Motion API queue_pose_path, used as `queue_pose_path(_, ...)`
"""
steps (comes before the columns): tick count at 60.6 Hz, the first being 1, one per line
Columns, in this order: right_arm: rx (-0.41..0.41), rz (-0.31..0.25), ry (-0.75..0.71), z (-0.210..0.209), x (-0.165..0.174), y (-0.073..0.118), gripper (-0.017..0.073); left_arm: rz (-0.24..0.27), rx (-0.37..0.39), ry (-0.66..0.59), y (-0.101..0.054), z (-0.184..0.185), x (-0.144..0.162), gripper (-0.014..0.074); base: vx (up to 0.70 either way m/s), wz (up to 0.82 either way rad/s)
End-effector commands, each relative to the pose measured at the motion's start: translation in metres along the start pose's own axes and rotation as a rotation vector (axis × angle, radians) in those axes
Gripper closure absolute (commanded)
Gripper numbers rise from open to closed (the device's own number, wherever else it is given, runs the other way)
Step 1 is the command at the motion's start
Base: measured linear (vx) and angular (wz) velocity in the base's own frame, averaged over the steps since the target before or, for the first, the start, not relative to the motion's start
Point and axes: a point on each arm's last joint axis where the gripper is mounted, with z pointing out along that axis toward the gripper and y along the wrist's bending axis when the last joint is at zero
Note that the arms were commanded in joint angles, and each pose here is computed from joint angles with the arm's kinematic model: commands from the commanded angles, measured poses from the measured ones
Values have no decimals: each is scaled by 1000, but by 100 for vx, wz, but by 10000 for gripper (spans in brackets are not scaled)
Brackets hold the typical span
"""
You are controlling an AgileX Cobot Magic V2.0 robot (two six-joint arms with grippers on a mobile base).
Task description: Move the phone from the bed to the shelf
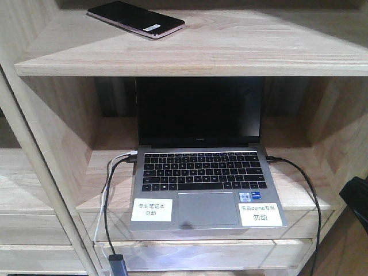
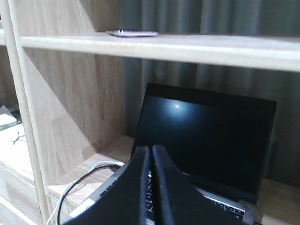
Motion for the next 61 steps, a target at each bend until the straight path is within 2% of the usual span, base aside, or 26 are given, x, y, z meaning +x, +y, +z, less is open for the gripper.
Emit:
queue_pose_path(1,42,10,-53,-1,-12,-4,565,-15,-14,-107,2,-3,-14,592,0,0)
queue_pose_path(31,55,6,-63,-1,-13,-5,565,-15,-14,-107,2,-3,-14,592,0,0)
queue_pose_path(44,51,36,-67,-1,-13,-4,565,-15,-14,-107,2,-3,-14,592,0,0)
queue_pose_path(55,84,28,-72,-1,-14,-7,565,-15,-14,-107,2,-3,-14,592,0,0)
queue_pose_path(60,98,53,-59,-1,-12,-9,565,-15,-14,-107,2,-3,-14,592,0,0)
queue_pose_path(61,104,39,-54,-1,-12,-9,565,-15,-14,-107,2,-3,-14,592,0,0)
